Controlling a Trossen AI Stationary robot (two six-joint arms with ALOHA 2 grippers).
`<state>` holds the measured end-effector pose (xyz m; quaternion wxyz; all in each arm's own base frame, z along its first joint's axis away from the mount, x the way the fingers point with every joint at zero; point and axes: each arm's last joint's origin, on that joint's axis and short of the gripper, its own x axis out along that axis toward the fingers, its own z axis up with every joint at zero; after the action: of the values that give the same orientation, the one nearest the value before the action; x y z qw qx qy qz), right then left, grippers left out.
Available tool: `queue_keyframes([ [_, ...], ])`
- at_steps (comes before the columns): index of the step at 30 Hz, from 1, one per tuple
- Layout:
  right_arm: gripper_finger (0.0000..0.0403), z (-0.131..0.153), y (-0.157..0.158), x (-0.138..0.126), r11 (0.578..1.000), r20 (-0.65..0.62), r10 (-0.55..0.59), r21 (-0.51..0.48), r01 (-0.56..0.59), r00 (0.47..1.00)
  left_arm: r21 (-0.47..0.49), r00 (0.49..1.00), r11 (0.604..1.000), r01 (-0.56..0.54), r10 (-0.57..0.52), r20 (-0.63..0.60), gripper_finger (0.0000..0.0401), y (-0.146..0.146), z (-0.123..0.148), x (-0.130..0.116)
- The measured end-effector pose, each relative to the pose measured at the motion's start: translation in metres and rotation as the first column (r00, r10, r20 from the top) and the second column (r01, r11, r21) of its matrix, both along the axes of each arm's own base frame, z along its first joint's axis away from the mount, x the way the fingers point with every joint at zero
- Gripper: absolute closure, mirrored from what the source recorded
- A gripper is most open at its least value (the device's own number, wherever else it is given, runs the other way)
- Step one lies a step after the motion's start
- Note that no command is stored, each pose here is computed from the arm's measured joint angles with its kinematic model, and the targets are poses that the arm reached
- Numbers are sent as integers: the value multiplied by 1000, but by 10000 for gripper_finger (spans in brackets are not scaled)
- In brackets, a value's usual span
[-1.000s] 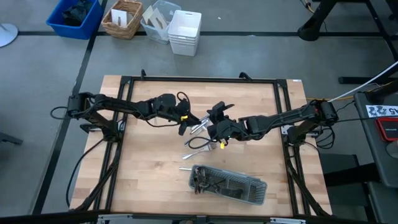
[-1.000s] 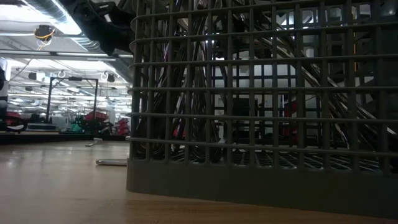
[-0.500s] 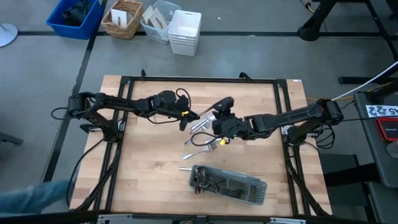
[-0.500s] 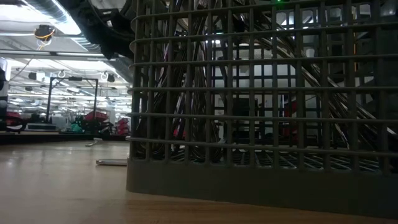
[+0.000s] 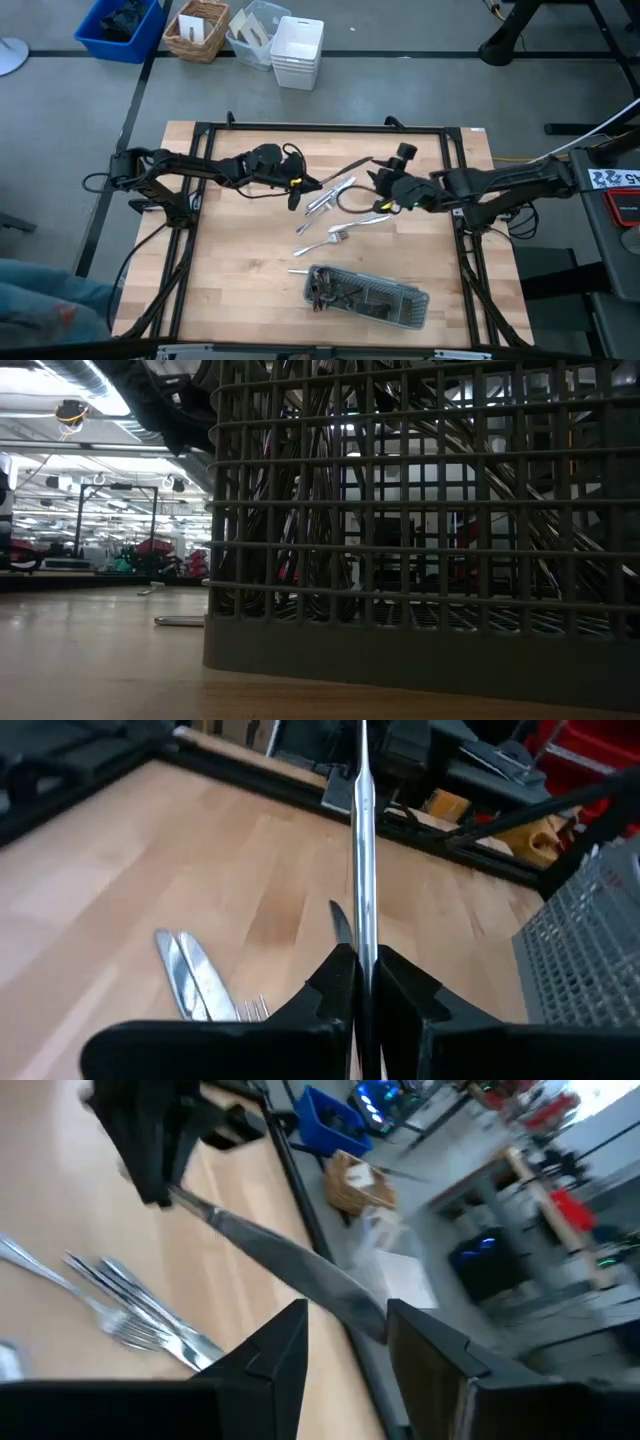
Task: Sort silverware
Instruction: Put the knife into the gray silverware rack
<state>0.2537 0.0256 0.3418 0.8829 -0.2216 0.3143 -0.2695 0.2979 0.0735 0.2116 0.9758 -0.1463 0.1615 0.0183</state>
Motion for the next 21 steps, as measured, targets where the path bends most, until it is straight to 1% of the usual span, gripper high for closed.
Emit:
queue_keyframes([
  [5, 265, 15, -1, -18, 986, 114, 43, 156, -61, 992, 121, 998, 990, 66, -65, -8, 385, -7, -1, 1],
  [8, 265, 23, -1, -27, 970, 165, 75, 217, -110, 983, 173, 995, 980, 99, -99, -10, 385, -11, -1, 2],
  [11, 265, 27, -1, -33, 954, 200, 89, 264, -141, 976, 201, 992, 972, 123, -124, -11, 385, -16, -1, 3],
  [13, 265, 29, 0, -36, 937, 210, 121, 298, -182, 970, 212, 990, 968, 138, -138, -11, 385, -19, -1, 4],
  [17, 265, 31, 3, -39, 880, 224, 221, 373, -293, 949, 242, 986, 957, 160, -166, 5, 385, -25, 1, 6],
  [19, 265, 30, 4, -39, 865, 223, 244, 389, -316, 944, 262, 983, 951, 166, -179, 29, 385, -28, 4, 7],
  [21, 265, 30, 5, -39, 859, 217, 255, 397, -323, 942, 280, 980, 945, 169, -191, 56, 385, -31, 6, 8],
])
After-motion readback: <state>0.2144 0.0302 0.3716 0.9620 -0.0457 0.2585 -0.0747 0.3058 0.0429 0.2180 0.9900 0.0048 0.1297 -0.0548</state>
